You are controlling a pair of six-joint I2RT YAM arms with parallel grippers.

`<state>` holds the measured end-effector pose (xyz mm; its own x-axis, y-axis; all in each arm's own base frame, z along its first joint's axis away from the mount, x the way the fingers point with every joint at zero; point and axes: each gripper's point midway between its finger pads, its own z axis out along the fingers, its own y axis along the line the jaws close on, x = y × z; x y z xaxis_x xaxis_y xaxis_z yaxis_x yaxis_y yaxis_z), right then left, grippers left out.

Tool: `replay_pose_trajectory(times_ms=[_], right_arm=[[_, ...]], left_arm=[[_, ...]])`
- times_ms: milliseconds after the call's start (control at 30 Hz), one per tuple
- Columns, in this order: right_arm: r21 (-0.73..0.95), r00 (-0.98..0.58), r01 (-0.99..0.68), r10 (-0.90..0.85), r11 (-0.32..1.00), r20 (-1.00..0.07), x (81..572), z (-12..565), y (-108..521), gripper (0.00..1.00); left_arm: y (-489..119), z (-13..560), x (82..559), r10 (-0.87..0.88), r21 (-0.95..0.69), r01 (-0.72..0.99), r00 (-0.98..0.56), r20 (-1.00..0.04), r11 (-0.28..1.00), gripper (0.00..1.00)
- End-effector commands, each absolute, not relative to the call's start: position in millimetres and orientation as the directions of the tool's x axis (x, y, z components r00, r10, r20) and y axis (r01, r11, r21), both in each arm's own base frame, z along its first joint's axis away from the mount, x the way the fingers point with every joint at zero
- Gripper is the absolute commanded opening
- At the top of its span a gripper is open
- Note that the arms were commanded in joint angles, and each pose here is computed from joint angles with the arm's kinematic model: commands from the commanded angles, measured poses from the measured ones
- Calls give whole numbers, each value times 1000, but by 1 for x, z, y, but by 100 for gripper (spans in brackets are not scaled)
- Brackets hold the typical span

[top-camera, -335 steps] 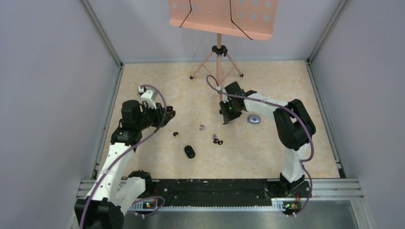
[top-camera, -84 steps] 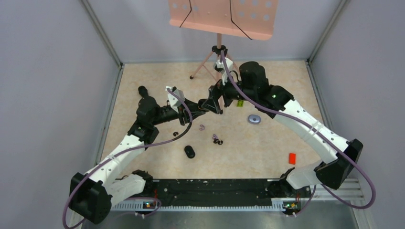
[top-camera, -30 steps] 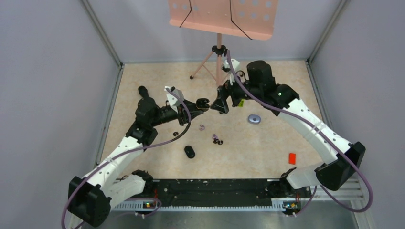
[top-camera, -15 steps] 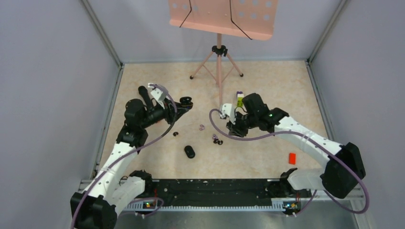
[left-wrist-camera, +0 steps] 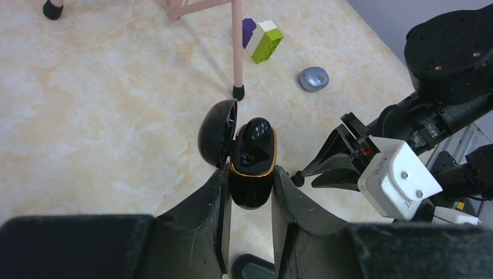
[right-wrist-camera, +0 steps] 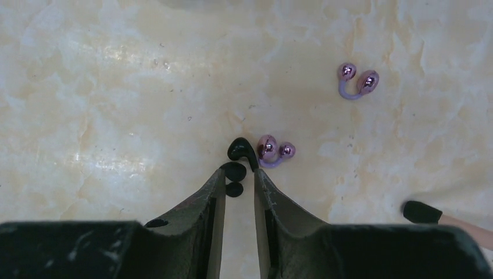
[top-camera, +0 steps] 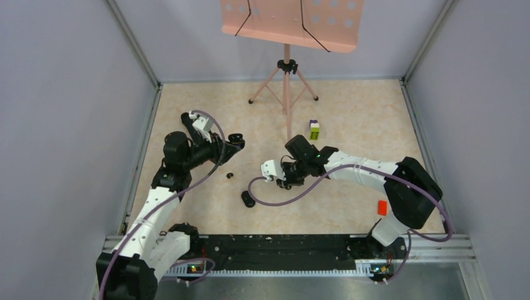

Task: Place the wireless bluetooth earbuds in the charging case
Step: Pick up the left earbud from the center of the board.

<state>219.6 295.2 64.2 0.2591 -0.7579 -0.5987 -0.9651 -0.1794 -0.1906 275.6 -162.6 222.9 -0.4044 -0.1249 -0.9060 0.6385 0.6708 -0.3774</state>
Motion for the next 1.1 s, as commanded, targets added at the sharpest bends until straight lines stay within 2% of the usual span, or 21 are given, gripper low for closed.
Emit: replay_pose_trajectory(times_ms=[0,500,767,1067], right_arm=[[-256,312,-948,-711,-189,-630,228,81,320,24],[-205,314,-949,-735,-237,-601,209,52,322,21],[-255,300,-949,-770,-184,-563,225,43,322,31],[-251,279,-954,-796,-165,-537,227,37,321,33]], left_arm=[[-155,241,282,-146,-353,622,-359,-922,699,0],[-146,249,285,-179,-356,591,-338,-924,724,0],[-146,249,286,-199,-369,592,-334,-921,716,0],[-146,247,284,-201,-371,595,-333,-921,714,0]])
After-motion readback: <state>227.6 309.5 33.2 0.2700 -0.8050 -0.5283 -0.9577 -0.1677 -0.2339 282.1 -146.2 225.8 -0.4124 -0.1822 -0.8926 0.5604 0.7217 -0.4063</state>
